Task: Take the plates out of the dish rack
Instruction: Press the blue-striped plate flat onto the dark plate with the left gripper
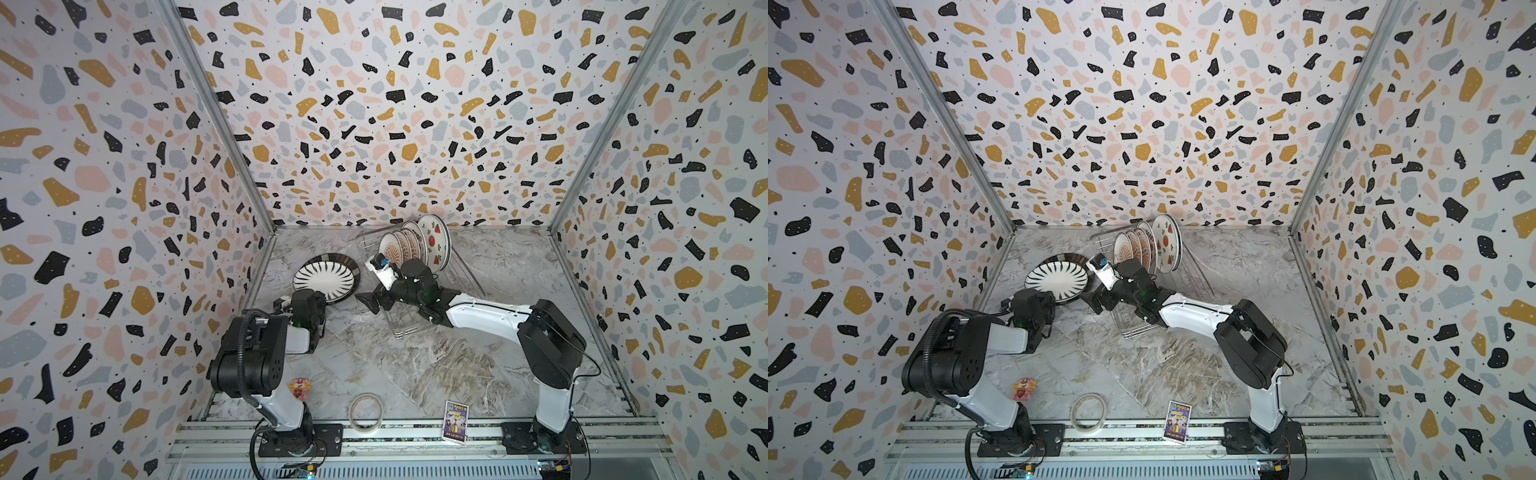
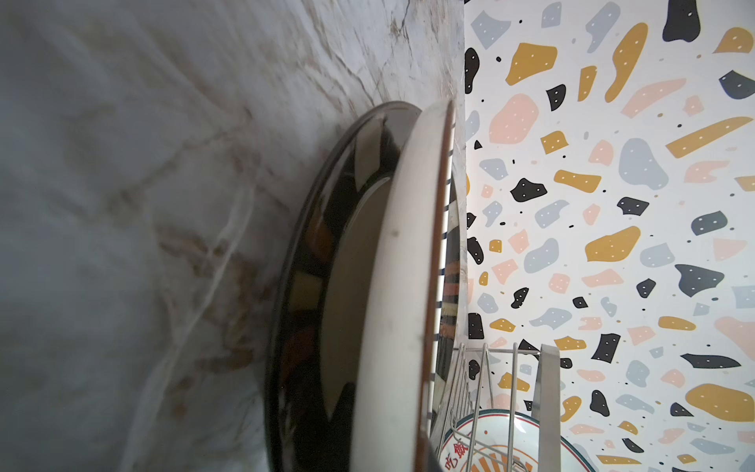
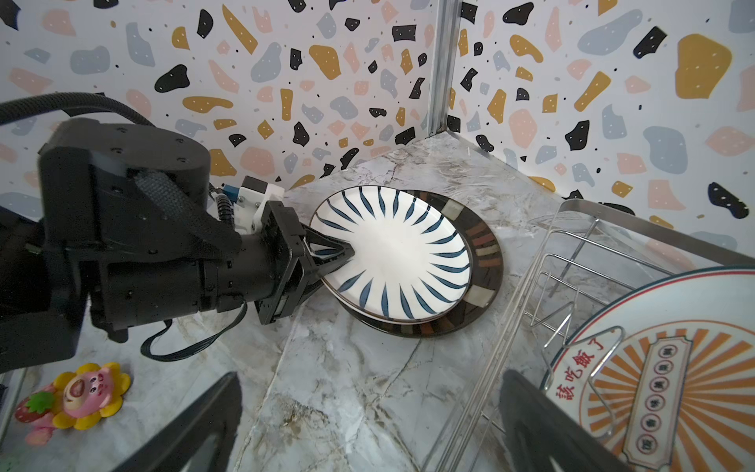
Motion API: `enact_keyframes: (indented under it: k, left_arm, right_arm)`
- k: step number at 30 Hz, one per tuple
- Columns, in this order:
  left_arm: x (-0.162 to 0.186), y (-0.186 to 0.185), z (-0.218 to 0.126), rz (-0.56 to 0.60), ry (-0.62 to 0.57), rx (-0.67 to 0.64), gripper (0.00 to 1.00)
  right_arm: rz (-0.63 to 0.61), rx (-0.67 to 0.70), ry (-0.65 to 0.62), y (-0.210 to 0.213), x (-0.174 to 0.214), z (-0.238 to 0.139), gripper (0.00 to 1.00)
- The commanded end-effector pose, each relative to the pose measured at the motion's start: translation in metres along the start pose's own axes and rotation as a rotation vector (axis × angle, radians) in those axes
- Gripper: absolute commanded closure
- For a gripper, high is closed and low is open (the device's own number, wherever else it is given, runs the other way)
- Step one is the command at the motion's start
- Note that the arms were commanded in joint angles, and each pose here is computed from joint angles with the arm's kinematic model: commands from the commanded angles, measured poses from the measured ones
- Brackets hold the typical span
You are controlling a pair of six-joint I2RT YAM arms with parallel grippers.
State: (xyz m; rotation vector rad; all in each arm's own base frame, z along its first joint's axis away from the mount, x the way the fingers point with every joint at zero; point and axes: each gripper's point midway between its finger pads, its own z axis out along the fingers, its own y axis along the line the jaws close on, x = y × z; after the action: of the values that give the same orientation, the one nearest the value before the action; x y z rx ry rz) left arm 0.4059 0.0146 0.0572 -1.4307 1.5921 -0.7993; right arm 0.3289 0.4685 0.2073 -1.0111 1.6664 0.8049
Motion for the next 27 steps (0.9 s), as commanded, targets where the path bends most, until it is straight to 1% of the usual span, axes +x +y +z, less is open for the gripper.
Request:
enact_keyframes:
  k: [1,6,8,9,18,23,27]
  left_arm:
    - [-0.004,-0.042,0.000,0.000,-0.019,0.139,0.81]
    - [-0.010,-0.034,0.001,0.030,-0.055,0.093,0.75]
    - [-0.014,-0.031,0.001,0.048,-0.083,0.070,0.69]
    - [-0.016,-0.028,0.002,0.052,-0.095,0.053,0.68]
    - [-0.024,-0.015,0.005,0.070,-0.148,0.001,0.68]
    - [-0.021,-0.011,0.011,0.062,-0.140,0.003,0.70]
    - [-0.025,-0.005,0.013,0.085,-0.171,-0.032,0.70]
  right_arm:
    - [-0.013,-0.003,-0.034,0.003,-0.020,-0.005,0.01]
    - [-0.011,0.001,-0.027,0.003,-0.018,-0.007,0.01]
    - [-0.010,0.004,-0.027,0.002,-0.019,-0.007,0.01]
    - [-0.010,0.001,-0.026,0.003,-0.018,-0.007,0.01]
    - [-0.010,0.008,-0.017,0.002,-0.017,-0.007,0.01]
    - [-0.013,0.015,-0.012,0.001,-0.016,-0.006,0.01]
    - [-0.013,0.018,-0.009,0.000,-0.015,-0.006,0.01]
